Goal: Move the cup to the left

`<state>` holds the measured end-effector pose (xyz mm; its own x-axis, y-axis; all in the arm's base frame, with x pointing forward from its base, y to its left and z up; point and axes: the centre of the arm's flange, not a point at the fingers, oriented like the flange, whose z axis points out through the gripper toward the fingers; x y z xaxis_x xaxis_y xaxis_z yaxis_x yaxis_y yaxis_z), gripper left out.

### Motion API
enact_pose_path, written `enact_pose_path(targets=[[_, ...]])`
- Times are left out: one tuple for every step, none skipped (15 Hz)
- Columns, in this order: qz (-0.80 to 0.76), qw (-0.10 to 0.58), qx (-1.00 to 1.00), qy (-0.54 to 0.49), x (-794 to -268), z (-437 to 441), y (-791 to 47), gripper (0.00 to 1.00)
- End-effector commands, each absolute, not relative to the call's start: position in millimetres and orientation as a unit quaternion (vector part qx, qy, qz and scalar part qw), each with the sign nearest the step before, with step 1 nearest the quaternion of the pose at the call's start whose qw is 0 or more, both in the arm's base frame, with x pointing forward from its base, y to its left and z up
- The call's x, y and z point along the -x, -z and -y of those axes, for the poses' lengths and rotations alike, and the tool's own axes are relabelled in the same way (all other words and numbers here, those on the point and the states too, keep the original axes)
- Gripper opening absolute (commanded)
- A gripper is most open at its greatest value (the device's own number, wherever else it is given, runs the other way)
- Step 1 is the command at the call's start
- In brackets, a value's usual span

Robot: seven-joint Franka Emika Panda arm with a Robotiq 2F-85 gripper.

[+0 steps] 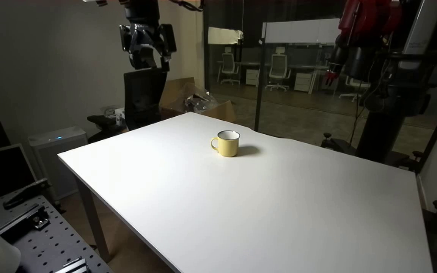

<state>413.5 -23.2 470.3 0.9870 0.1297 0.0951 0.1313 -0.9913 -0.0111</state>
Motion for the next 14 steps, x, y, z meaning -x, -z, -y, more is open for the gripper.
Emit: enact_pose_path(targets=[[-0.025, 0.020, 0.997, 0.069, -474.7, 34.4, -462.5, 1.00], [-0.050, 0.024, 0.996, 0.070, -492.9, 41.7, -459.4, 1.00], [-0.075, 0.025, 0.994, 0.071, -513.6, 54.7, -452.5, 1.00], [-0.099, 0.025, 0.992, 0.069, -527.8, 65.7, -444.9, 1.00], [-0.122, 0.023, 0.990, 0.061, -543.2, 76.7, -435.1, 1.00], [-0.145, 0.018, 0.988, 0.056, -559.1, 86.7, -423.4, 1.00], [-0.166, 0.014, 0.985, 0.049, -575.0, 96.1, -412.0, 1.00], [-0.118, 0.017, 0.991, 0.061, -522.0, 84.3, -418.8, 1.00], [-0.133, 0.014, 0.990, 0.054, -535.8, 92.7, -407.7, 1.00], [-0.141, 0.013, 0.989, 0.048, -546.4, 97.8, -398.4, 1.00], [-0.144, 0.012, 0.988, 0.045, -553.2, 99.6, -392.8, 1.00], [-0.146, 0.011, 0.988, 0.044, -556.8, 99.6, -390.8, 1.00], [-0.141, 0.005, 0.989, 0.045, -558.7, 95.1, -387.9, 1.00], [-0.156, 0.005, 0.987, 0.035, -571.6, 94.9, -382.8, 1.00]])
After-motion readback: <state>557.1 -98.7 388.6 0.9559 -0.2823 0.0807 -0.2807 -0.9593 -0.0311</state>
